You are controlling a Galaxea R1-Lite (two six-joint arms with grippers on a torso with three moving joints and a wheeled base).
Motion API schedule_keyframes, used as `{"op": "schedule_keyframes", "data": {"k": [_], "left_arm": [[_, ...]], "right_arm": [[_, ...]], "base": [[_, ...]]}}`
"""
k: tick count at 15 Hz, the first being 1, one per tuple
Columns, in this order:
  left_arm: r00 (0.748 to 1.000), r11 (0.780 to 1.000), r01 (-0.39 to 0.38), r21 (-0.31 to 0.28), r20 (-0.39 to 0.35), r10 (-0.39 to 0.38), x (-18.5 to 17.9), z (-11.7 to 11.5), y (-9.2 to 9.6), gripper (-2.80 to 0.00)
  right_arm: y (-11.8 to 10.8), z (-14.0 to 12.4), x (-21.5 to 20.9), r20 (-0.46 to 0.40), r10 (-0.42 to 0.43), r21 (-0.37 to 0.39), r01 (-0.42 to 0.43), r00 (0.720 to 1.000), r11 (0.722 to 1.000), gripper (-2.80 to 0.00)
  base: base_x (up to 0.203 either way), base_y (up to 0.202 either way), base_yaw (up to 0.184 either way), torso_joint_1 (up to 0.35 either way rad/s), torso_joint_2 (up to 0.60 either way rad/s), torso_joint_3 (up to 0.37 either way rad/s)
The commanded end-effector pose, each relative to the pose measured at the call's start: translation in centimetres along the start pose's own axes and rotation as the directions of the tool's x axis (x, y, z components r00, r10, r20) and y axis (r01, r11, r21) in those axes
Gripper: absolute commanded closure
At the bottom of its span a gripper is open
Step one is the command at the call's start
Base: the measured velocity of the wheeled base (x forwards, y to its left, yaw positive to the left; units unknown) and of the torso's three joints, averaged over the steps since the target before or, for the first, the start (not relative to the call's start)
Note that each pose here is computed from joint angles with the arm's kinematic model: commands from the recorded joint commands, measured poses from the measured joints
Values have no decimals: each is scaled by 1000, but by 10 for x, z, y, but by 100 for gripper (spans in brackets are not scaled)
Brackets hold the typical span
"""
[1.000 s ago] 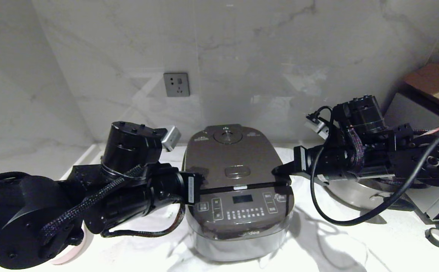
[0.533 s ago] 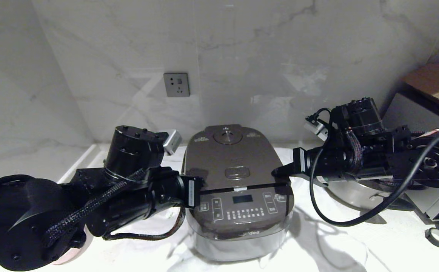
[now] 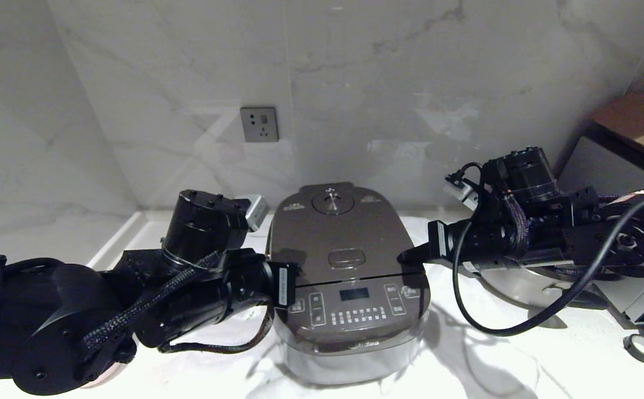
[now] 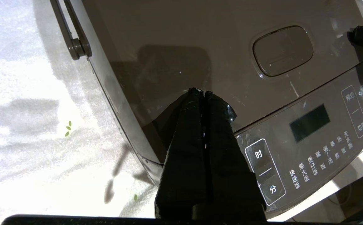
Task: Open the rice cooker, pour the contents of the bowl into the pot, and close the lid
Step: Close the rice cooker
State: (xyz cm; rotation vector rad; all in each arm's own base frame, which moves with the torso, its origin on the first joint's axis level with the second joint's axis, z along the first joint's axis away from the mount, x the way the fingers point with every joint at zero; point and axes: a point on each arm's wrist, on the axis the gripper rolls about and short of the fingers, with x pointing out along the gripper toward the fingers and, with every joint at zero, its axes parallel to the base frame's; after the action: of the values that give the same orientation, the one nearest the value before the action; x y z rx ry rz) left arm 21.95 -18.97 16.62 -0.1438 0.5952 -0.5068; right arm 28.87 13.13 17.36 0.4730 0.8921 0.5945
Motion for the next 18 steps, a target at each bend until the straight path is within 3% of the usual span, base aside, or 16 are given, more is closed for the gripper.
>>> {"op": "schedule_keyframes", "data": {"k": [1, 13, 18], "left_arm": [[1000, 1000, -4, -1, -9, 4, 1, -2, 0, 0], [999, 1000, 2, -3, -37, -2, 4, -10, -3, 0], [996, 999, 44, -10, 73, -44, -15, 15, -10, 0]], "right_arm": [[-3, -4, 3, -12, -1, 7, 1, 1000, 1000, 0], [-6, -4, 8, 10, 5, 18, -5, 1000, 1000, 0], [13, 4, -18, 90, 53, -27, -51, 995, 998, 0]], "base": [[0, 0, 0, 0, 0, 0], [0, 0, 0, 0, 0, 0], [0, 0, 0, 0, 0, 0]]}}
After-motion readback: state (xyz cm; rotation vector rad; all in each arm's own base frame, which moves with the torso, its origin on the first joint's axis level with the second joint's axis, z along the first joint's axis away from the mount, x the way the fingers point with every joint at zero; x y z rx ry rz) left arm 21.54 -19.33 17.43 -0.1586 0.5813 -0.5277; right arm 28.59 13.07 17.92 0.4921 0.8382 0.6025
